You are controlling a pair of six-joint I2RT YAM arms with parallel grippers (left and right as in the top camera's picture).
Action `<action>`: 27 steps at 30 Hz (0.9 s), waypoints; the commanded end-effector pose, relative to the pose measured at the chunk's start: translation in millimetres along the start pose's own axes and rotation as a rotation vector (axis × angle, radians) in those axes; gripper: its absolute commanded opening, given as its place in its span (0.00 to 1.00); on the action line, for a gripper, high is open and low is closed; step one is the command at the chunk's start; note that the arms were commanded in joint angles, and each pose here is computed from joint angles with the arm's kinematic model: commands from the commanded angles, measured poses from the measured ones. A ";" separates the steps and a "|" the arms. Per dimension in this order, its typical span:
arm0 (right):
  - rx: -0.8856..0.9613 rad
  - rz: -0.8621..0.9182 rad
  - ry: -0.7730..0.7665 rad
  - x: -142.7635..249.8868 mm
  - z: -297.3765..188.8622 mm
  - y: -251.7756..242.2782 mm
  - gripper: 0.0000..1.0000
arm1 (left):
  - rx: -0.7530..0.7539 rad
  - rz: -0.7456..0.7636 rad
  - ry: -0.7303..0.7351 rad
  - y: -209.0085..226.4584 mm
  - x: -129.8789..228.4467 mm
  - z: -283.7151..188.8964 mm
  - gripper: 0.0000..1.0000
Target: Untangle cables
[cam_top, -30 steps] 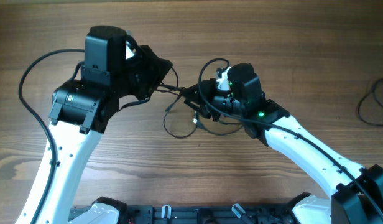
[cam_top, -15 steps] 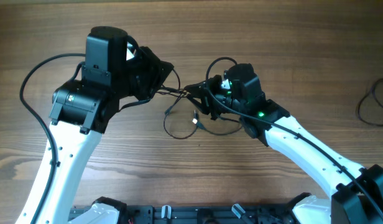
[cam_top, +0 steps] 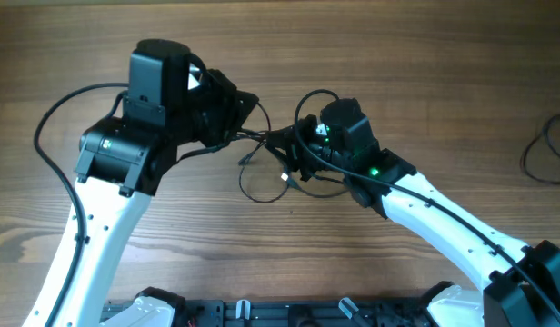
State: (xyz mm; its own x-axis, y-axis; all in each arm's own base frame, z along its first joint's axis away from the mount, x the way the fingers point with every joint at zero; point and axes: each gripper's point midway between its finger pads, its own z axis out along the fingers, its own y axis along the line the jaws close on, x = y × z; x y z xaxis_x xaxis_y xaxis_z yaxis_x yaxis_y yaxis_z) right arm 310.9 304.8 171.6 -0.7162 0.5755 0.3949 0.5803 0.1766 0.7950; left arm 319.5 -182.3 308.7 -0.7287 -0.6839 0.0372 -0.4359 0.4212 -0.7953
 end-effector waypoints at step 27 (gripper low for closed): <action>0.606 -0.230 -0.449 -135.9 -91.5 -121.3 0.06 | -0.445 0.490 -0.083 86.6 -27.7 22.0 0.06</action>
State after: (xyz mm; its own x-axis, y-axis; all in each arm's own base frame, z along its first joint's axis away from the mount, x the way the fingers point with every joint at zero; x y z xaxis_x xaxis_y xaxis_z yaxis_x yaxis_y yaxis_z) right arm 296.7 150.5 64.4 -0.6859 0.7257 -0.0535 0.6474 0.6421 0.4106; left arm 300.0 -173.9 264.6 -0.8789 -0.4126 -0.2393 -0.2009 0.7753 -0.5987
